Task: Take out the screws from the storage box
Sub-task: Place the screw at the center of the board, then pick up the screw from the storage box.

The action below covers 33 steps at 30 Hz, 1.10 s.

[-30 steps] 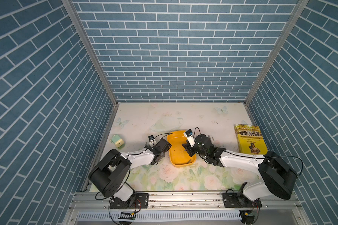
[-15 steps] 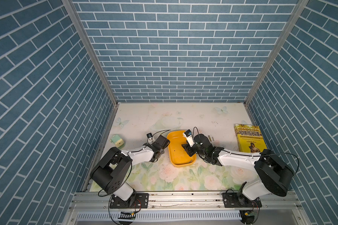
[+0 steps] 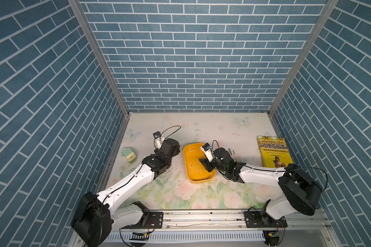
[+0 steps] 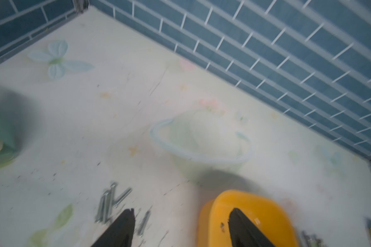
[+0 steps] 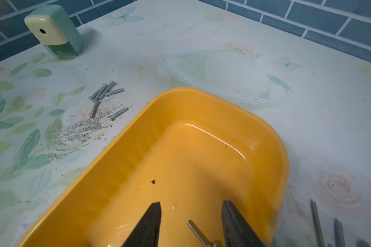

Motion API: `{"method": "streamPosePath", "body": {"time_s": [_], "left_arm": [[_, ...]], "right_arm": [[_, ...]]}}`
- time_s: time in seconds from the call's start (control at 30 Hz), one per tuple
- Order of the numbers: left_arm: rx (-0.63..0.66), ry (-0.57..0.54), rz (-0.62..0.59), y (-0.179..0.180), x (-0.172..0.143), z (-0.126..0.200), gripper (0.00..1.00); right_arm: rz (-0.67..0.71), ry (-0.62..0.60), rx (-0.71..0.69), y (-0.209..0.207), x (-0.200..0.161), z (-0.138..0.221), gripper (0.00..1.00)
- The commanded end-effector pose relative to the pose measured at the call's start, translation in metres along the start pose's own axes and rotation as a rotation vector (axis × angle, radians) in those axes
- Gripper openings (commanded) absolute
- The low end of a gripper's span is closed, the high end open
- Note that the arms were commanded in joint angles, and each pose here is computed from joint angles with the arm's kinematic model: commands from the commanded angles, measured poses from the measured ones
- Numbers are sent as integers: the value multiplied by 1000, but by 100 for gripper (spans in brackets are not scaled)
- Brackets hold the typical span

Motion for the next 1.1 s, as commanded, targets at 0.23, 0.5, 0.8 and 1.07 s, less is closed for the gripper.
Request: {"method": "streamPosePath", "body": {"time_s": [0.23, 0.5, 0.8, 1.07], "left_arm": [[-91, -26, 21, -26, 32, 37, 88], [5, 88, -41, -23, 19, 31, 100], [-176, 265, -143, -35, 7, 35, 100], [-123, 404, -233, -23, -13, 18, 100]], "right_arm": [[-21, 169, 117, 25, -8, 18, 47], [81, 476, 46, 12, -24, 21, 48], [253, 634, 148, 17, -37, -2, 46], [288, 688, 177, 8, -32, -28, 49]]}}
Point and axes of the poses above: each gripper's point midway between its finger pads, its own z axis back along the fingers, its own y axis along the line the jaws close on, x = y × z, the point moved 4 cm from there along z, back along the fingers, and after that the axes turned 12 degrees about z, right-handed, at the moved point
